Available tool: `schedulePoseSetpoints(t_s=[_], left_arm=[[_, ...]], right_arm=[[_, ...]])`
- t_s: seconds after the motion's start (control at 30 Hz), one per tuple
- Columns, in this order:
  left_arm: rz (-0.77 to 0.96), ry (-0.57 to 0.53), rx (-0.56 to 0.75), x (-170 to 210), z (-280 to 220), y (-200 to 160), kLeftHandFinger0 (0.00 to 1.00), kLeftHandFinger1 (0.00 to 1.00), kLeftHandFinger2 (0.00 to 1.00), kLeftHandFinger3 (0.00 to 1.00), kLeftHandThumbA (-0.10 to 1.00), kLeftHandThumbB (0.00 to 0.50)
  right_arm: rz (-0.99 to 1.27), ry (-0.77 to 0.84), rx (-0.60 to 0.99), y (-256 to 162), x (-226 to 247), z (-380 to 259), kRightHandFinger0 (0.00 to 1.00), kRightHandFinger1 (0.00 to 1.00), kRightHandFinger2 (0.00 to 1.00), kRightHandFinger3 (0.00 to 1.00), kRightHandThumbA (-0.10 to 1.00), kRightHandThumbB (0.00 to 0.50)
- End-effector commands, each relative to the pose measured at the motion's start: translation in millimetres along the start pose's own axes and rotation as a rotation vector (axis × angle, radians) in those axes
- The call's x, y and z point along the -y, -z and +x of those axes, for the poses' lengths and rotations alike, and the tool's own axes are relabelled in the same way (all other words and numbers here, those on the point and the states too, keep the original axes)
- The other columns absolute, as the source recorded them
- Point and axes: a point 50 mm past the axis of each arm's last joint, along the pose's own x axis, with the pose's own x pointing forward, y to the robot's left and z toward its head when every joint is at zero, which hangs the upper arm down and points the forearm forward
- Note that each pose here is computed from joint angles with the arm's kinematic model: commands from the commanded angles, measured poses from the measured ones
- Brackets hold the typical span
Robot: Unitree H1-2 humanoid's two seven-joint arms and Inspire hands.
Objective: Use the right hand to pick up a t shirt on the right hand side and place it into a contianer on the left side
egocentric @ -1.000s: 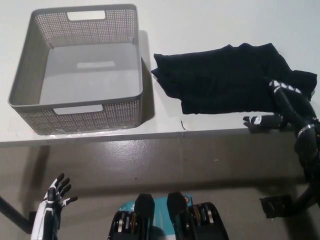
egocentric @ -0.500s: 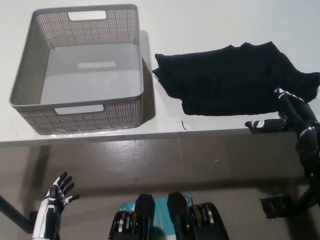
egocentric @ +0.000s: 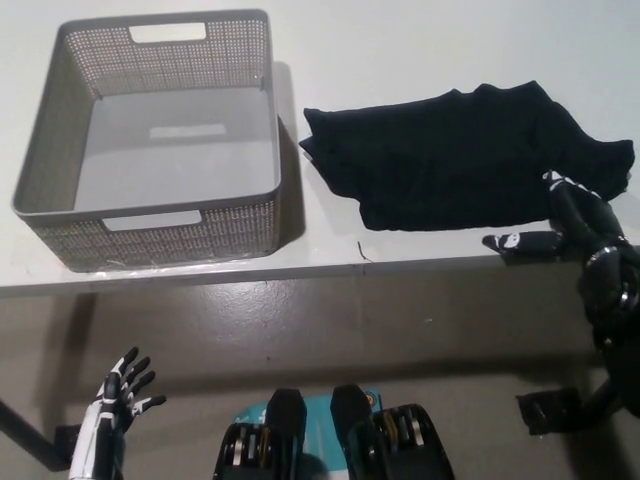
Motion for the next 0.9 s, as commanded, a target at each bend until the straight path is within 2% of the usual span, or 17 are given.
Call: schedulePoseSetpoints(t_s=[0.0, 0.07, 0.17, 0.3, 0.4, 0.6, 0.67, 0.7, 0.73, 0.77, 0.8, 0.83, 0.87], left_arm=[[0.012, 0.024, 0.045, 1, 3, -10, 0.77, 0.90, 0.90, 0.94, 0.97, 0.424], [0.011, 0.023, 0.044, 2, 3, -9, 0.76, 0.89, 0.89, 0.93, 0.97, 0.429], [0.007, 0.027, 0.044, 4, 4, -10, 0.76, 0.88, 0.88, 0.93, 0.96, 0.421], [0.013, 0.036, 0.046, 4, 8, -11, 0.77, 0.90, 0.91, 0.95, 0.98, 0.446], [0.009, 0.043, 0.037, 6, 9, -11, 0.78, 0.90, 0.91, 0.95, 0.97, 0.428], [-0.003, 0.048, 0.033, 6, 10, -15, 0.81, 0.91, 0.92, 0.96, 0.96, 0.413], [-0.009, 0.049, 0.033, 6, 11, -16, 0.81, 0.91, 0.92, 0.97, 0.95, 0.401], [-0.003, 0.041, 0.031, 7, 12, -15, 0.80, 0.90, 0.91, 0.96, 0.95, 0.408], [-0.004, 0.041, 0.031, 7, 12, -15, 0.80, 0.90, 0.91, 0.96, 0.95, 0.409], [0.000, 0.042, 0.030, 8, 11, -15, 0.79, 0.90, 0.91, 0.96, 0.96, 0.404], [-0.001, 0.044, 0.029, 8, 11, -14, 0.79, 0.90, 0.91, 0.96, 0.96, 0.403], [-0.011, 0.043, 0.027, 9, 10, -14, 0.80, 0.90, 0.91, 0.96, 0.95, 0.410], [-0.012, 0.043, 0.029, 9, 10, -14, 0.81, 0.90, 0.91, 0.96, 0.95, 0.413]], right_arm=[[0.020, 0.038, 0.027, -30, 8, 11, 1.00, 1.00, 1.00, 1.00, 1.00, 0.475], [0.020, 0.036, 0.028, -34, 5, 12, 1.00, 1.00, 1.00, 1.00, 1.00, 0.466], [0.022, 0.038, 0.035, -40, -1, 18, 1.00, 1.00, 1.00, 1.00, 1.00, 0.478], [0.037, 0.035, 0.037, -49, -13, 26, 1.00, 1.00, 1.00, 1.00, 1.00, 0.494], [0.081, 0.023, 0.027, -49, -26, 28, 1.00, 1.00, 1.00, 1.00, 1.00, 0.499], [0.137, 0.011, 0.011, -45, -49, 29, 1.00, 1.00, 1.00, 1.00, 0.98, 0.444], [0.131, 0.014, 0.006, -45, -52, 31, 1.00, 1.00, 1.00, 1.00, 0.99, 0.444], [0.156, 0.020, 0.001, -44, -56, 31, 1.00, 1.00, 1.00, 1.00, 0.94, 0.404], [0.156, 0.021, 0.002, -44, -56, 31, 1.00, 1.00, 1.00, 1.00, 0.94, 0.402], [0.258, 0.100, -0.006, -44, -61, 29, 1.00, 1.00, 1.00, 1.00, 0.59, 0.276], [0.279, 0.121, -0.006, -44, -61, 29, 1.00, 1.00, 1.00, 1.00, 0.43, 0.301], [0.385, 0.183, -0.005, -44, -63, 28, 0.85, 0.96, 0.99, 0.90, 0.08, 0.252], [0.421, 0.210, 0.003, -45, -65, 28, 0.23, 0.35, 0.46, 0.43, -0.09, 0.170]])
